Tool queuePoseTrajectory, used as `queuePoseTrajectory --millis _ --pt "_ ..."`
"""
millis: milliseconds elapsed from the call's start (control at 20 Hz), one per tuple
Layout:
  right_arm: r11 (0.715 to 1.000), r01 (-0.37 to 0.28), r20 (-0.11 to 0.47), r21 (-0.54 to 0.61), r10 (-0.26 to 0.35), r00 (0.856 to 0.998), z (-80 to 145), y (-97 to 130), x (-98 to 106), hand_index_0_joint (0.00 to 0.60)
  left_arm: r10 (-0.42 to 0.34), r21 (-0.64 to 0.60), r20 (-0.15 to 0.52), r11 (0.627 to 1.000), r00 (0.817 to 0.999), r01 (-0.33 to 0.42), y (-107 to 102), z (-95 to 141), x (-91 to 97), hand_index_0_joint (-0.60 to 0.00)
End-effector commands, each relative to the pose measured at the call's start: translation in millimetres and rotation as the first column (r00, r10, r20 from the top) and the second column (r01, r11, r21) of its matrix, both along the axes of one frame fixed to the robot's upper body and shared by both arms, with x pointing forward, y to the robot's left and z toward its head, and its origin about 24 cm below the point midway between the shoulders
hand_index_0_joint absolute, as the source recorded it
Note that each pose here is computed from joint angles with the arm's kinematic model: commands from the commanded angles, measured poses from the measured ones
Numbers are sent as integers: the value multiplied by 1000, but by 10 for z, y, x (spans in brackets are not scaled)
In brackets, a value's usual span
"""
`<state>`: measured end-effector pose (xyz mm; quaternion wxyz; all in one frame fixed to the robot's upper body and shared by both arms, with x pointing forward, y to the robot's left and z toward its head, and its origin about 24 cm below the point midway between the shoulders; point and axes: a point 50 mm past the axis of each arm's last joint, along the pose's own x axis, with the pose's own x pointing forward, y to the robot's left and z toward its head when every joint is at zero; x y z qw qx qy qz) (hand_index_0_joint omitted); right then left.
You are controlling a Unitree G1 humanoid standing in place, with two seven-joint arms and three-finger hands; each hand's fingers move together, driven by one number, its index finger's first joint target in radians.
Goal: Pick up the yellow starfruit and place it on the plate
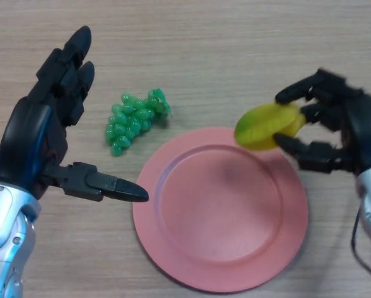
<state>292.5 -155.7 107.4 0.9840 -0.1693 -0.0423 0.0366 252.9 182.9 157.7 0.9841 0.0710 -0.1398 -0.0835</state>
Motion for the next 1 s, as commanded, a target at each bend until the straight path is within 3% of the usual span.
queuePoseTrajectory --millis 50,150,200,250,300,350,400,450,500,600,750,900,1000 --pt "999 -40 161 26 35 986 246 86 -25 600 21 12 232 1000 972 -25 95 359 -82 0" --pt "994 -46 77 101 39 996 92 167 -60 600 22 12 227 1000 974 -26 108 341 -88 0" --pt "988 -34 5 153 33 999 -27 222 -90 600 23 13 218 1000 976 -27 118 326 -80 0" --pt "985 -43 -33 166 49 998 -76 253 -105 600 24 13 213 1000 977 -28 123 321 -75 0" --pt "976 -52 -129 210 80 988 -179 294 -152 600 35 5 209 999 977 -37 150 328 -77 0" --pt "972 -60 -140 227 94 986 -185 305 -161 600 40 5 211 999 977 -42 157 331 -78 0" --pt "973 -70 -144 222 103 984 -186 310 -164 450 42 6 212 999 976 -44 158 332 -76 0" --pt "973 -78 -146 215 111 983 -189 314 -166 350 43 6 213 999 976 -45 158 332 -74 0" --pt "978 -97 -146 185 125 981 -188 316 -159 199 45 8 214 999 976 -48 159 329 -72 0" --pt "986 -125 -126 109 138 982 -130 283 -118 0 64 0 216 998 974 -66 167 311 -76 0" --pt "989 -122 -68 87 128 989 31 186 -88 0 79 -14 222 997 972 -78 169 311 -93 0" --pt "993 -92 53 74 88 995 302 -12 -126 0 64 9 224 998 972 -68 166 352 -123 0" --pt "994 -85 129 64 77 989 465 -93 -195 0 49 18 225 998 973 -54 159 367 -144 0"
